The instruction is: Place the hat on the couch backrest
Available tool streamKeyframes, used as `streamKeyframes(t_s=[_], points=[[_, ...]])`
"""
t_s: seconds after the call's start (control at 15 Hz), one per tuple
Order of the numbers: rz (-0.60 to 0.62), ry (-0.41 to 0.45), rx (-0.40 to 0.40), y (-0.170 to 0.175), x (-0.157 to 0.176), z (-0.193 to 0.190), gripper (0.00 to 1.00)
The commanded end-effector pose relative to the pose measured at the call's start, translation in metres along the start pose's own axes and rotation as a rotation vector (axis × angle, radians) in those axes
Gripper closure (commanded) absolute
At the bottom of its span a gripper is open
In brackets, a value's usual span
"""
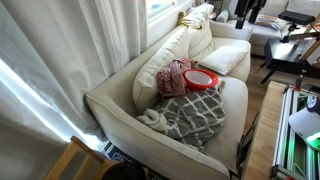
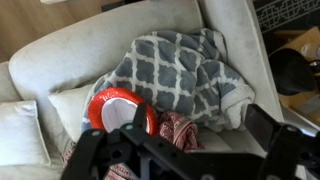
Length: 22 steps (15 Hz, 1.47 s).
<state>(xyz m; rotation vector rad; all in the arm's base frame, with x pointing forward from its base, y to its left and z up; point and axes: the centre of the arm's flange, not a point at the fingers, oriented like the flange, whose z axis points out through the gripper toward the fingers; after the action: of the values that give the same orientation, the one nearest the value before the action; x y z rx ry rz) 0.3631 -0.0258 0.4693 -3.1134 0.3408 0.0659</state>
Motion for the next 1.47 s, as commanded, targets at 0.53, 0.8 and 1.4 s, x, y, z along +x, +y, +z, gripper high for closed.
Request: streamKeyframes(t_s=[0.53, 0.8, 1.4], points=[[0.056, 0.007, -0.031, 0.011, 0.131, 0.229, 0.0], [0.039, 0.041, -0.033, 0.018, 0.125, 0.243, 0.0], [-0.05, 0.047, -0.032, 0.012, 0.161, 0.269, 0.0]])
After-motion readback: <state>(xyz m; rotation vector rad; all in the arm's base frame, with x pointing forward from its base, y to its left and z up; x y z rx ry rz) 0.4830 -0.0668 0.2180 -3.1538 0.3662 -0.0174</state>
